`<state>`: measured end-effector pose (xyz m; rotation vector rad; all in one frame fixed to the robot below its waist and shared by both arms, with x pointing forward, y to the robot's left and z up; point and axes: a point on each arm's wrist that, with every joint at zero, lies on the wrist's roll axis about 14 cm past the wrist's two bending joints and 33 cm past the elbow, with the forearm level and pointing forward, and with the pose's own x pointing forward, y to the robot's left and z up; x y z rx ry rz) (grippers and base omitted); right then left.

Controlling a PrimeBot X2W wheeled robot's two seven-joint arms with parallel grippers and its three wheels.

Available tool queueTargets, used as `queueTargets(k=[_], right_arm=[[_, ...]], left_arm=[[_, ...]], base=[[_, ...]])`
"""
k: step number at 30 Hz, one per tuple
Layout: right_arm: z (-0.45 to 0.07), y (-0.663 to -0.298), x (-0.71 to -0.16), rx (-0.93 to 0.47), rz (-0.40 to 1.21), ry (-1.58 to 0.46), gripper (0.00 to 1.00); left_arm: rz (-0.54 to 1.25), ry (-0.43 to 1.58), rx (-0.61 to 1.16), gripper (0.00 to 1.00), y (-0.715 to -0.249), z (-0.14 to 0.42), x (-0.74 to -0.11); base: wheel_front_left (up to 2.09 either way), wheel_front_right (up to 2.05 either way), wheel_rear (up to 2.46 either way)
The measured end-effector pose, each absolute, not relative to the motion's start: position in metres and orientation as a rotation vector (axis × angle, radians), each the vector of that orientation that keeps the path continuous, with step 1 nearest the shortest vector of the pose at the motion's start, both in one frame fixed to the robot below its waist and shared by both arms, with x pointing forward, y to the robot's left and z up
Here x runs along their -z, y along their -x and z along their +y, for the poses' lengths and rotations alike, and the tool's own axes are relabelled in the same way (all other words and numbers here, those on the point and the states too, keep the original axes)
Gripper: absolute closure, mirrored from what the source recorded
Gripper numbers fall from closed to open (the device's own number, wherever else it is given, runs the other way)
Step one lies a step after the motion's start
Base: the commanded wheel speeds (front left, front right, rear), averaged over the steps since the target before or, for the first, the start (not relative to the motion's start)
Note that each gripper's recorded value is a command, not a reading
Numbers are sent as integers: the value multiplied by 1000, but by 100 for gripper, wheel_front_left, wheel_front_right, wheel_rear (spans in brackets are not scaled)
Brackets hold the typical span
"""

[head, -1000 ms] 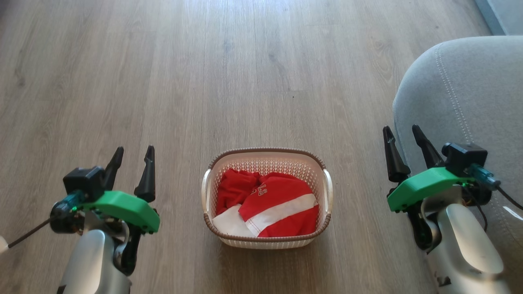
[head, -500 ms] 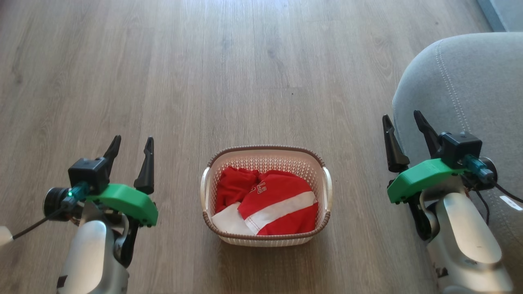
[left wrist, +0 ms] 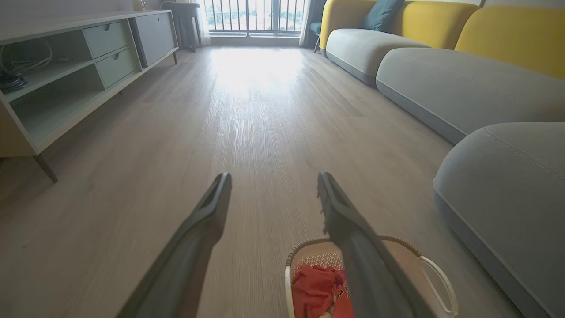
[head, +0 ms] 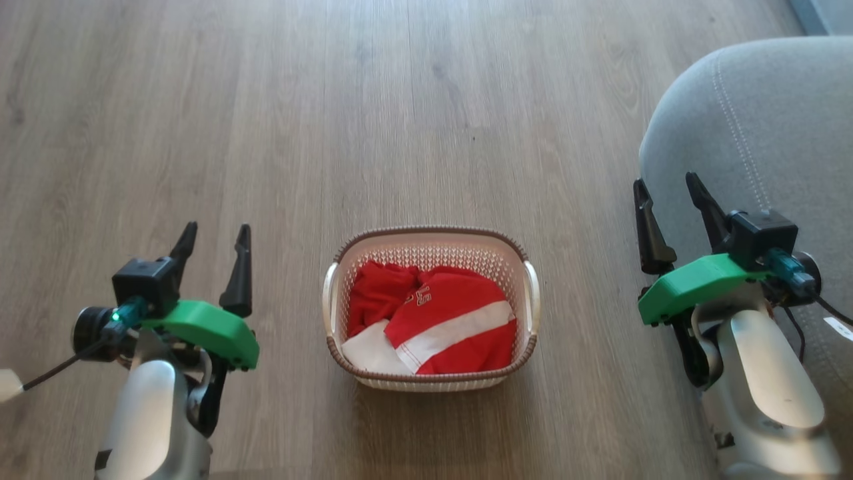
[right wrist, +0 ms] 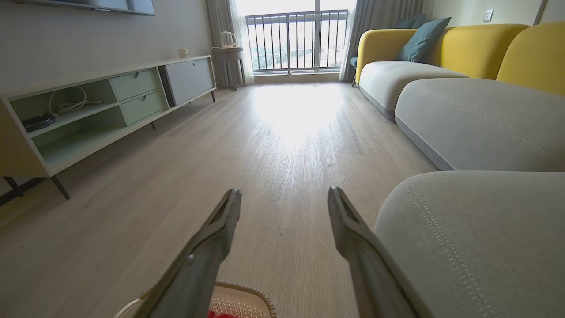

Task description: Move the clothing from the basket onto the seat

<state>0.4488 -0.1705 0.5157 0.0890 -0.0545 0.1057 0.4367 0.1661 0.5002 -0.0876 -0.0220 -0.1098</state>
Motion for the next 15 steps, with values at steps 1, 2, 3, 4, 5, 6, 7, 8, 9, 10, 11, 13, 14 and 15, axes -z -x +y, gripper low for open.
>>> queueTargets(k=[1,2,3,4,5,6,7,8,9,10,11,13,14,15], right_arm=[[-171,-450,-515,-104,-55,-91,0],[-170,-452,-515,-104,-55,-93,0],[-170,-454,-514,-103,-56,-94,0],[-170,-457,-514,-105,-58,-90,0],[-169,-460,-514,-107,-61,-85,0],[-168,-463,-515,-109,-64,-82,0],[-168,-467,-516,-110,-71,-81,0],[-167,-471,-518,-111,-79,-80,0],[-167,-476,-520,-112,-89,-76,0],[-167,-480,-522,-113,-99,-70,0],[-168,-485,-524,-114,-107,-67,0],[-167,-494,-525,-116,-120,-58,0],[-167,-498,-525,-120,-126,-55,0],[-165,-503,-525,-126,-132,-56,0]], left_arm=[[-13,88,117,0,-438,163,-497],[-3,88,126,0,-439,160,-493],[8,95,132,0,-440,158,-489],[20,105,138,0,-442,155,-484],[30,113,145,0,-444,152,-480],[40,118,152,0,-446,150,-477],[50,120,162,0,-449,146,-472],[62,121,174,0,-452,143,-468],[74,125,181,0,-454,141,-463],[87,128,191,0,-457,138,-458],[102,127,205,0,-459,135,-452],[133,137,228,0,-464,128,-439],[150,144,237,0,-466,125,-432],[166,152,245,0,-469,122,-425]], base=[[0,0,0],[0,0,0],[0,0,0],[0,0,0],[0,0,0],[0,0,0],[0,0,0],[0,0,0],[0,0,0],[0,0,0],[0,0,0],[0,0,0],[0,0,0],[0,0,0]])
